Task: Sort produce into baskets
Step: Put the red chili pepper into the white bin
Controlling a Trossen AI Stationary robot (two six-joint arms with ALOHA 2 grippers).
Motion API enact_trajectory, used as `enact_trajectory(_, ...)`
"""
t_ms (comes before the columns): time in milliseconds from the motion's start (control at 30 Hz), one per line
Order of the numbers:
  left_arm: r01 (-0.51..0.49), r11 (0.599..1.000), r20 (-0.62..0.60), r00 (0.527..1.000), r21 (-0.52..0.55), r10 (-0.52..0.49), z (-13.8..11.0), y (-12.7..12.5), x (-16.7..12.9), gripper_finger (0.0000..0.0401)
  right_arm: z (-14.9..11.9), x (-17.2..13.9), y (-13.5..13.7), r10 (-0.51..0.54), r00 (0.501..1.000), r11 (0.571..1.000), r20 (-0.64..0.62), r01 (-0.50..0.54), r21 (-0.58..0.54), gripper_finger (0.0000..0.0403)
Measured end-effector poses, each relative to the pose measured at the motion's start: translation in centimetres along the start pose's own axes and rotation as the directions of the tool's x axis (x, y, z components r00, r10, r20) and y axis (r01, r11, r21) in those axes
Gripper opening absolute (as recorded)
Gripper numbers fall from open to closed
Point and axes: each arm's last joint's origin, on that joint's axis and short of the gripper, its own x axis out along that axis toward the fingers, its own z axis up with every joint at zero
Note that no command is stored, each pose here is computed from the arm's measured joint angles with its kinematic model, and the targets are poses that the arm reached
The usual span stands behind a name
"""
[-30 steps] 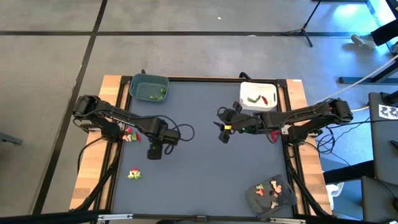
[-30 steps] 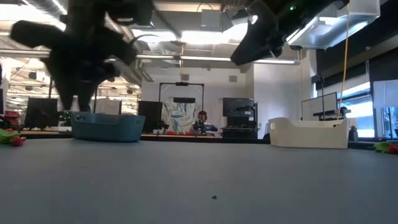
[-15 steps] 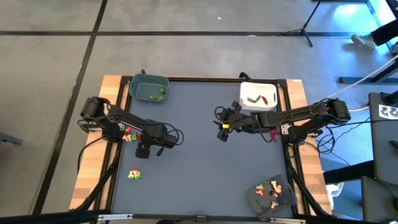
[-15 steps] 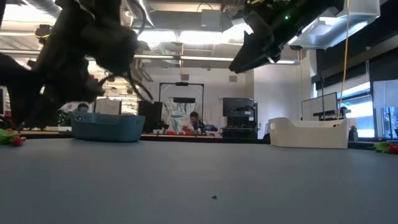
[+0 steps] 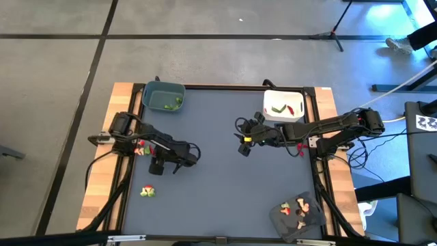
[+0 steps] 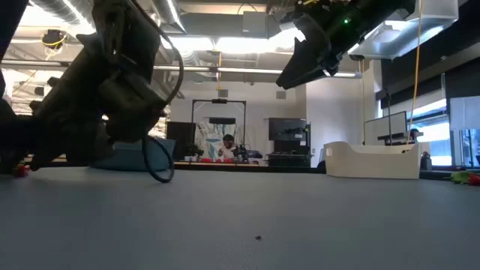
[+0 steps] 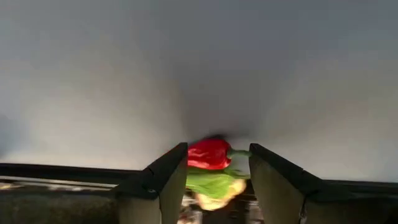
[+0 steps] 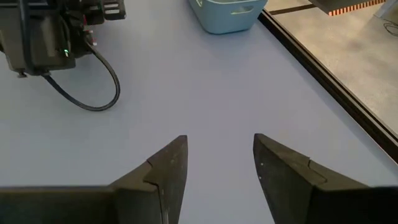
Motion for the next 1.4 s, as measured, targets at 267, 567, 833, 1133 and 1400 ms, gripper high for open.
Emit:
enact_trajectory(267,-0.019,0.998,-0.011,1.000,0.063,0.019,0.6,0.3,0.5,0.0058,0.0,0.0,0.0,-0.001,1.000,1.000,0.001,0.001,0.000,0.0184)
enact_trajectory(567,-0.029,0.999,0.183,0.983,0.030,0.023,-1.3,0.9,-3.2,0.0023,0.0,0.0,0.0,-0.001,1.000,1.000,0.004,0.001,0.001,0.0184)
enact_trajectory(833,0.032,0.994,0.516,0.856,-0.109,0.029,-6.3,1.6,-8.8,0.0017,0.0,0.0,0.0,0.002,1.000,1.000,0.003,-0.002,0.002,0.0184)
enact_trajectory(1133,0.153,0.975,0.852,0.520,-0.159,0.058,-10.3,2.1,-12.5,0.0032,0.5,0.0,0.1,0.020,0.999,0.999,0.047,-0.021,0.024,0.0184)
enact_trajectory(1400,0.199,0.971,0.975,0.203,-0.134,0.093,-10.5,2.4,-15.4,0.0033,1.0,0.0,0.5,0.103,0.991,0.994,0.081,-0.105,0.017,0.0184)
